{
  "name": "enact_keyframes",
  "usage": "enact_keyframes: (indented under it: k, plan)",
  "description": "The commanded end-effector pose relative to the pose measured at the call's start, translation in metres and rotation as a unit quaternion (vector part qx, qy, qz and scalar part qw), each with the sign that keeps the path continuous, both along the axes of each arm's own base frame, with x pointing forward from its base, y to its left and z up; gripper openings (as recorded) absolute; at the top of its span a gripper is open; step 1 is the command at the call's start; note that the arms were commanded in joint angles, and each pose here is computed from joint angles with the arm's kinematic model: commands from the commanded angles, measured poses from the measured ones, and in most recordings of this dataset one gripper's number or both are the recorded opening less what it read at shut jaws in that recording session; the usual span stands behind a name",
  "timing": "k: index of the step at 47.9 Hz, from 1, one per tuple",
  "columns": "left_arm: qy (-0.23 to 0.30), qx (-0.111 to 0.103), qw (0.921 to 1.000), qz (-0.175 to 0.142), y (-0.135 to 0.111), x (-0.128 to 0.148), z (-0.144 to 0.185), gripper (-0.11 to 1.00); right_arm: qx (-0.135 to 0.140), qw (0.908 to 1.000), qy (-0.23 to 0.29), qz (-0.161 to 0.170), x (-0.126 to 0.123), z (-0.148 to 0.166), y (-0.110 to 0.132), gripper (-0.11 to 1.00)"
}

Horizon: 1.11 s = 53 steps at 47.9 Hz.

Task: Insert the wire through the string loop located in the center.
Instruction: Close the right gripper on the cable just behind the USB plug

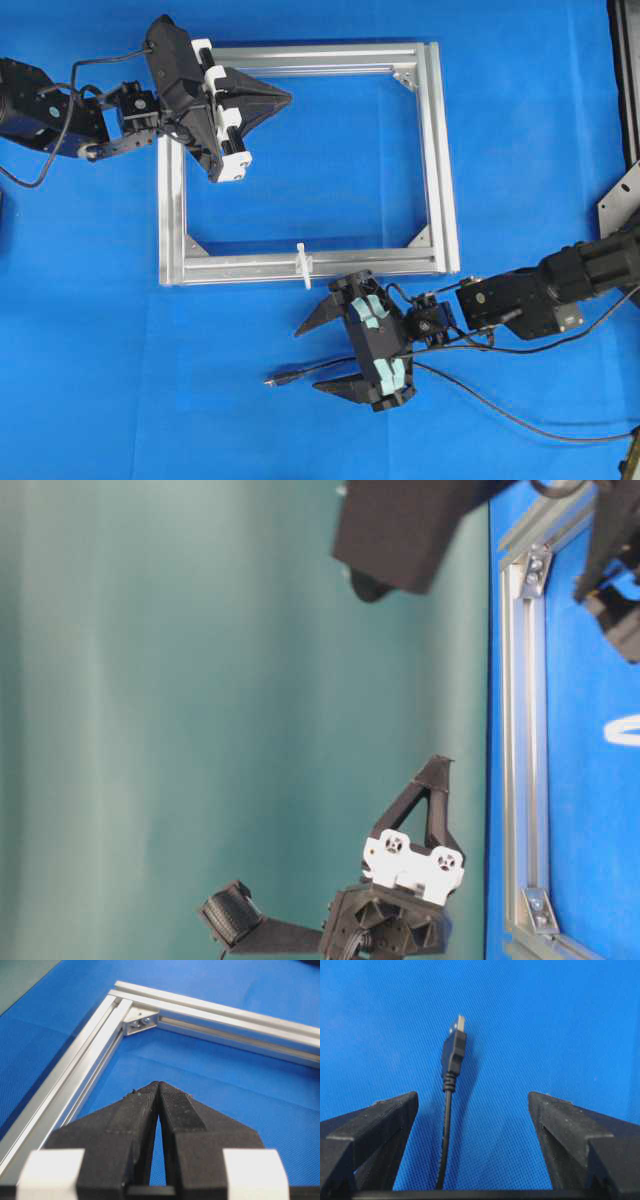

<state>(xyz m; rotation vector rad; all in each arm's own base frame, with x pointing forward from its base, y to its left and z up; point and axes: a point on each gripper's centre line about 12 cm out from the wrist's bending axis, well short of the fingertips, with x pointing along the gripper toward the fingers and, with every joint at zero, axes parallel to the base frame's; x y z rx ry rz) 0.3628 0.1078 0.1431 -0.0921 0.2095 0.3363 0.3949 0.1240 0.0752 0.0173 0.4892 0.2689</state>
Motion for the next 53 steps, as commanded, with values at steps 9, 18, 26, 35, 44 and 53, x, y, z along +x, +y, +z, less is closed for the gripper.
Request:
enact_keyframes:
  k: [9,18,26,35,44,53]
  plan:
    - [-0.016,0.005,0.9999,-0.001,-0.0008,-0.0004,0.012,0.0,0.005,1.0,0.001,-0.004,0.0025,0.0047,0.0014,0.81]
    - [-0.014,0.004,0.9999,-0.001,-0.0013,-0.0021,0.0112,0.0,0.003,1.0,0.005,-0.004,0.0024,0.0049,0.0014,0.8]
    - [-0.015,0.005,0.9999,-0.001,-0.0013,-0.002,0.0113,0.0,0.004,1.0,0.004,-0.004,0.0021,0.0069,0.0013,0.78]
    - [-0.015,0.005,0.9999,-0.001,-0.0013,-0.002,0.0113,0.0,0.003,1.0,0.001,-0.003,0.0023,0.0083,0.0014,0.75]
    - [-0.015,0.005,0.9999,-0.001,-0.0013,-0.002,0.0113,0.0,0.001,1.0,0.006,-0.003,0.0009,0.0081,0.001,0.37]
    - [-0.014,0.004,0.9999,-0.001,-0.0014,-0.0024,0.0109,0.0,-0.002,0.9999,0.011,-0.001,0.0,0.0123,0.0009,0.0]
